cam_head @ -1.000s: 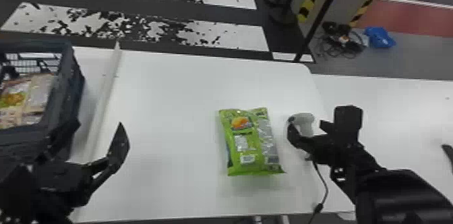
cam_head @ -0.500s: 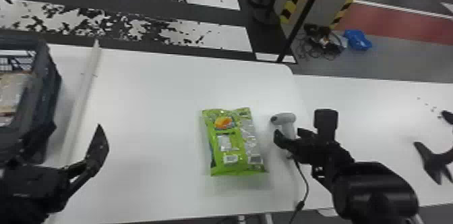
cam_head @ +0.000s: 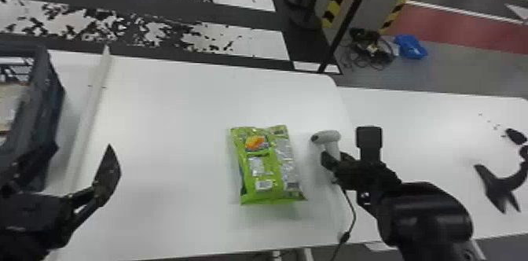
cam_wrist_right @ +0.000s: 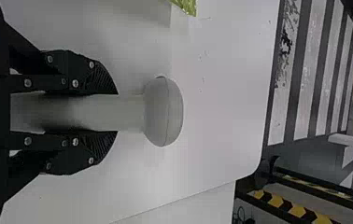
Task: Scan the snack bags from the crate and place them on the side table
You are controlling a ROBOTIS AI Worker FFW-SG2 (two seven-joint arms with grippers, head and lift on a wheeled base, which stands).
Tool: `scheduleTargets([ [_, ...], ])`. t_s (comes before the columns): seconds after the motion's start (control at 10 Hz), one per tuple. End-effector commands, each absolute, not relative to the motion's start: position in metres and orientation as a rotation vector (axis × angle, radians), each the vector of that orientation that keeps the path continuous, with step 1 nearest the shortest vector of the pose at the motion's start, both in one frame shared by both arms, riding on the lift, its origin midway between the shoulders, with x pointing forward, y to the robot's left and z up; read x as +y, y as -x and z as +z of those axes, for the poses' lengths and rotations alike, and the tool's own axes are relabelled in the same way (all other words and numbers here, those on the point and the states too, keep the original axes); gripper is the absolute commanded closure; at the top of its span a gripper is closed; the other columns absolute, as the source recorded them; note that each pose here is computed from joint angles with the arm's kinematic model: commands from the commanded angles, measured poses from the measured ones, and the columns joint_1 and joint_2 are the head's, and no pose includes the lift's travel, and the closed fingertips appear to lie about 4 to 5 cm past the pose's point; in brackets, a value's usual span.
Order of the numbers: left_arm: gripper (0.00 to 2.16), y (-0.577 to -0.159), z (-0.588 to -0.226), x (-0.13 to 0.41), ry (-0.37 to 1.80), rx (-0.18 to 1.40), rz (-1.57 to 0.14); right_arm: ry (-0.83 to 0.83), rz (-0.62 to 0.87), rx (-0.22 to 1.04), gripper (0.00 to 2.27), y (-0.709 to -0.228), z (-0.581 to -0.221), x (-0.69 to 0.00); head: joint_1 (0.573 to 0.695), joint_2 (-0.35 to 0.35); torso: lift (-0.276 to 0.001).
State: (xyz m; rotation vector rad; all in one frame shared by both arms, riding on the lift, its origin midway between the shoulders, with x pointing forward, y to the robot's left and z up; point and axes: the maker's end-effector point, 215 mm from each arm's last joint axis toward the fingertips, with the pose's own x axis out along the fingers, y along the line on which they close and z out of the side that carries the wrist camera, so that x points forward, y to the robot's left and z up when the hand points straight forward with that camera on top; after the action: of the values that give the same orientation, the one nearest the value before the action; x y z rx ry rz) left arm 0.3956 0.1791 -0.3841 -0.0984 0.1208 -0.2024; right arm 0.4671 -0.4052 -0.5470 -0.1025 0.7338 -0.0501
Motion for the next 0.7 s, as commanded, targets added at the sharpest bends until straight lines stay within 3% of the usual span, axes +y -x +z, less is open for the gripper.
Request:
scheduleTargets([
  [0.0,0.09,-0.396,-0.384,0.179,0.099,0.121,-0.202,0.109,-0.054,0.707,2.25,-0.469,-0.537,-0.406,0.695,-0.288,-0.081],
  [0.4,0.09,-0.396,-0.385,0.177,0.100,0.122,-0.205,0.095,-0.059,0.698,2.25,-0.417,-0.489,-0.395,0.695,-0.295,-0.081],
  [0.6,0.09,-0.398,-0.385,0.176,0.104,0.122,-0.207,0.073,-0.037,0.787,2.25,-0.373,-0.482,-0.376,0.695,-0.296,-0.081],
])
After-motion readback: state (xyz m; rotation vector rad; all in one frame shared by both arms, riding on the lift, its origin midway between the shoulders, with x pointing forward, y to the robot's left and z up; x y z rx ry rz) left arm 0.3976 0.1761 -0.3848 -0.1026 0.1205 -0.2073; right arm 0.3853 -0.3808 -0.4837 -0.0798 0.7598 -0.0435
